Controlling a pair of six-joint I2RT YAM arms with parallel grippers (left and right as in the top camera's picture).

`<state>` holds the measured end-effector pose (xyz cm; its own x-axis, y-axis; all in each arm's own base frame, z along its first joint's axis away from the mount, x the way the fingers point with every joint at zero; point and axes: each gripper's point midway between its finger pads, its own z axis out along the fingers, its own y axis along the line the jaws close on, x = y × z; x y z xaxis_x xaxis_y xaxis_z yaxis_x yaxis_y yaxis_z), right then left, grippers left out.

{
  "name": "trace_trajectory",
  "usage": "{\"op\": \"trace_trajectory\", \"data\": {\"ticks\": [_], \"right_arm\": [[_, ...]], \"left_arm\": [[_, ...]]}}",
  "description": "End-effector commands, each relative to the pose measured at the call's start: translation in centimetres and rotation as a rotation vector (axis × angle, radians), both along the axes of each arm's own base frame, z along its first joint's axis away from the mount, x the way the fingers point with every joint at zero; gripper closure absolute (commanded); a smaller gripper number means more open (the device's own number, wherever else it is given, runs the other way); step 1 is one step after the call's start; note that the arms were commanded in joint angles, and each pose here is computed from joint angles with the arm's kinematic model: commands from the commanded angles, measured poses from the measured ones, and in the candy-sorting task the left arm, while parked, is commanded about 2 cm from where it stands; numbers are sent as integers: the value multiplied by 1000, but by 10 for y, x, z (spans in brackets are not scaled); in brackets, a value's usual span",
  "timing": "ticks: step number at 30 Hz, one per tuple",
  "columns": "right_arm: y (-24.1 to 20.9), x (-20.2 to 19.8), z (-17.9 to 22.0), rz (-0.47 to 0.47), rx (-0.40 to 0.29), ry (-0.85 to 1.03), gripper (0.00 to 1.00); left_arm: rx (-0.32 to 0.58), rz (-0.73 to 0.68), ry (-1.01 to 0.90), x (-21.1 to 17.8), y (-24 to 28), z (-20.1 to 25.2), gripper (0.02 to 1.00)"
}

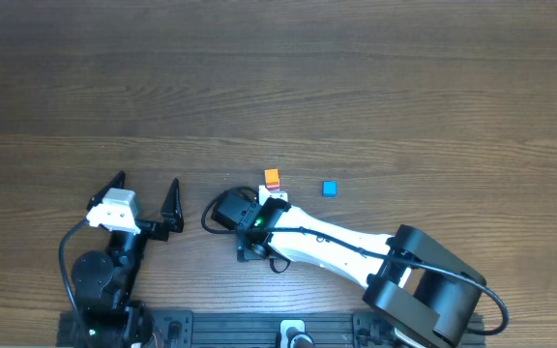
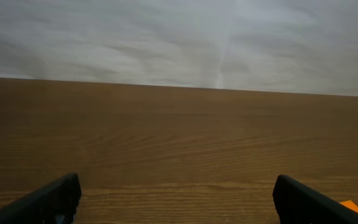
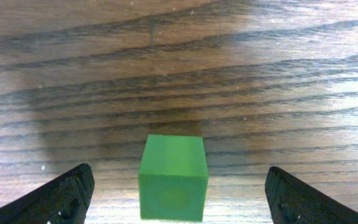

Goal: Stack Cubes

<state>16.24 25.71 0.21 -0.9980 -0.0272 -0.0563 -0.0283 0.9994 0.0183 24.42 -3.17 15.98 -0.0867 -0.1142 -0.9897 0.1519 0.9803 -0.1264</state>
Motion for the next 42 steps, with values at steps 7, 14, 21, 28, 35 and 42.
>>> {"op": "trace_trajectory", "data": {"ticks": [7, 14, 21, 28, 35, 42], "right_arm": [[5, 5, -5, -11, -7, -23, 143], [3, 4, -9, -18, -17, -16, 187], [4, 5, -9, -19, -14, -18, 281], [4, 5, -9, -19, -14, -17, 318], [4, 5, -9, -19, -14, -17, 408], [4, 5, -9, -19, -14, -17, 470]], "left_arm": [[7, -8, -3, 0, -1, -1, 18], [7, -8, -3, 0, -1, -1, 18], [7, -8, -3, 0, -1, -1, 20], [7, -8, -3, 0, -1, -1, 18], [7, -8, -3, 0, -1, -1, 18], [7, -8, -3, 0, -1, -1, 18]]}}
